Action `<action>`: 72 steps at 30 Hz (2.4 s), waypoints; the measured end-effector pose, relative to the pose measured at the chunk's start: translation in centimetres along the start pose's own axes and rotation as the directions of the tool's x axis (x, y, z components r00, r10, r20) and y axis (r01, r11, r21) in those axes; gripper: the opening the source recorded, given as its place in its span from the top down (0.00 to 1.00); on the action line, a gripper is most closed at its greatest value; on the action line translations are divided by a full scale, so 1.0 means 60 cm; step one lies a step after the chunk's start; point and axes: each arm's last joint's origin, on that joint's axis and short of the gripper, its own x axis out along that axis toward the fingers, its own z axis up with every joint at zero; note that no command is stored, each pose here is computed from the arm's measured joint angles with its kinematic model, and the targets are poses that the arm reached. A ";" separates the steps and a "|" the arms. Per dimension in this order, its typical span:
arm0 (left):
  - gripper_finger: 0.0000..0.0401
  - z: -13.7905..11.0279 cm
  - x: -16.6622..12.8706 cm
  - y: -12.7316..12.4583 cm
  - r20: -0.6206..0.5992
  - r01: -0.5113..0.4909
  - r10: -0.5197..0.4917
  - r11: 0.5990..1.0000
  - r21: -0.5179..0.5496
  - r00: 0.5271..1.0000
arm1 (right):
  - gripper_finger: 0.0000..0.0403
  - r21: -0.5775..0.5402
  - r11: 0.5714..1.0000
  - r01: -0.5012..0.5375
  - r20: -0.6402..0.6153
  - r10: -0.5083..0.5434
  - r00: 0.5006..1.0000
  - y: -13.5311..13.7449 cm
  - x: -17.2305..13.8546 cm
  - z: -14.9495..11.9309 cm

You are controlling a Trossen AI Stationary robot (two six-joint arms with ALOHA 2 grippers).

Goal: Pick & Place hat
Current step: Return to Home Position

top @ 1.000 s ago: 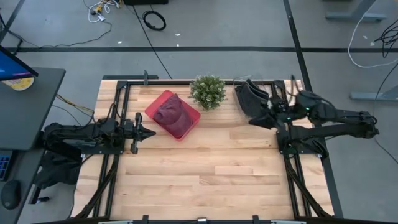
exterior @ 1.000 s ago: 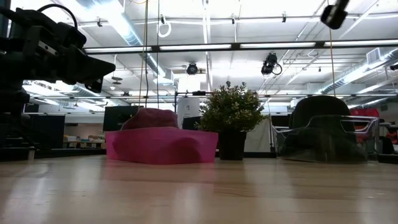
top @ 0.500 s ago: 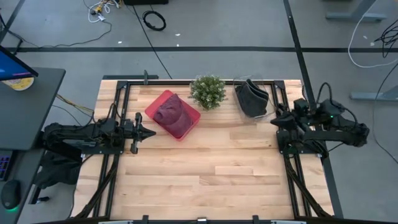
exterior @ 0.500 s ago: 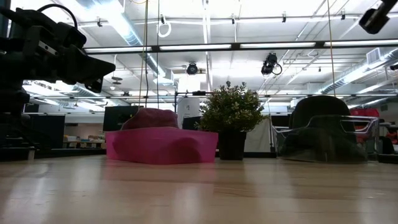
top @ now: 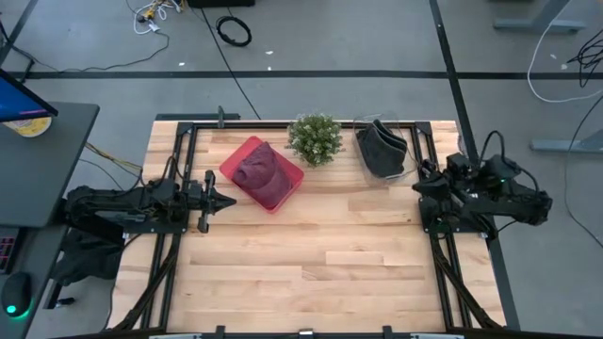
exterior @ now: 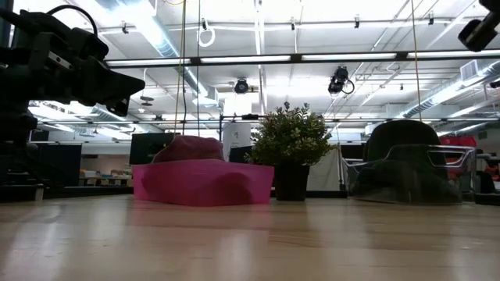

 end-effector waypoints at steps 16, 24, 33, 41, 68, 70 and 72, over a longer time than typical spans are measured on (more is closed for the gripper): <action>0.95 0.000 0.000 0.000 -0.002 -0.001 0.001 1.000 0.000 1.000 | 1.00 -0.007 0.994 -0.106 0.159 0.106 0.982 -0.056 0.035 -0.064; 0.95 0.000 0.000 0.000 -0.003 -0.001 0.001 1.000 0.000 1.000 | 1.00 0.031 0.992 -0.124 0.187 0.116 0.975 -0.089 0.041 -0.108; 0.95 -0.001 0.000 0.000 -0.003 -0.001 0.001 1.000 0.000 1.000 | 0.95 -0.056 0.998 -0.037 0.149 0.045 0.988 -0.098 0.043 -0.114; 0.95 -0.001 0.000 0.000 -0.003 -0.001 0.001 1.000 0.000 1.000 | 0.97 -0.226 0.972 -0.062 0.106 0.087 0.990 -0.095 0.044 -0.119; 0.95 0.000 0.000 0.000 -0.003 -0.001 0.001 1.000 0.000 1.000 | 0.99 -0.560 0.814 0.151 -0.066 -0.225 0.972 -0.125 0.044 -0.161; 0.95 0.000 0.000 0.000 -0.003 -0.001 0.001 1.000 0.000 1.000 | 0.99 -0.569 0.808 0.149 -0.065 -0.225 0.972 -0.125 0.044 -0.161; 0.95 0.000 0.000 0.000 -0.003 -0.001 0.001 1.000 0.000 1.000 | 0.99 -0.567 0.810 0.151 -0.066 -0.227 0.972 -0.125 0.044 -0.161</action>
